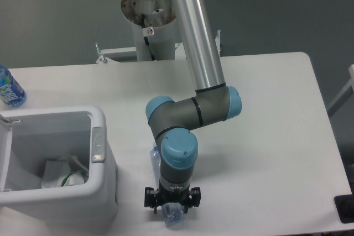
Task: Place the trash in the trash can
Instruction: 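Close the gripper around the bottle's cap end and lift it, then carry the bottle over the white bin and release it inside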
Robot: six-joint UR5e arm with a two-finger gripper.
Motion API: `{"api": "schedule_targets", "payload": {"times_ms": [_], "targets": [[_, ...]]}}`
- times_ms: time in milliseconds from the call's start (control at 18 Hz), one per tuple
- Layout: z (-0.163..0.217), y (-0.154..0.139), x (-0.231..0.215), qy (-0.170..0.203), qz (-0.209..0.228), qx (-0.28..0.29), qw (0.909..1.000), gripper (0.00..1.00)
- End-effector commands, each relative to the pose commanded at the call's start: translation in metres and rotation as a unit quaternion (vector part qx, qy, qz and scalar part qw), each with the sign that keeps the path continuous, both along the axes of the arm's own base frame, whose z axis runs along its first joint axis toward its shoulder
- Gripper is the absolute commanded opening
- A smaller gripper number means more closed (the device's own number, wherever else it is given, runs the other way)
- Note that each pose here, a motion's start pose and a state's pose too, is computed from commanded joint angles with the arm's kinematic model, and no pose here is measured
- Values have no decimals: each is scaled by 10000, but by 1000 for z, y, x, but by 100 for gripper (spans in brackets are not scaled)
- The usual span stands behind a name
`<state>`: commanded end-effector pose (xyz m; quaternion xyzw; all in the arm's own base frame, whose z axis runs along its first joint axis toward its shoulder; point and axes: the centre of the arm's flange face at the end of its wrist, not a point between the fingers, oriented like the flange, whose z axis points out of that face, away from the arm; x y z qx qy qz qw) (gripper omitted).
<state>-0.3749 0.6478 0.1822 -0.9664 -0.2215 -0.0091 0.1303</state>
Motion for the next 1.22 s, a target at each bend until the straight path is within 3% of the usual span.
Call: {"api": "schedule_targets", "payload": {"times_ms": [333,667,833,944,1111,1222], "targets": [[9,-1,0,68,9,21,10000,52],[31,0,-3,261,-7,102,9996,52],[98,2,-20,615,132,532,9966,52],[153,-5,-40,856,560,995,9898,52],[236,-12,-61,1168,1169,1787,9699,52],[291,-13,-61,1139,1156,2391,9573,52]]}}
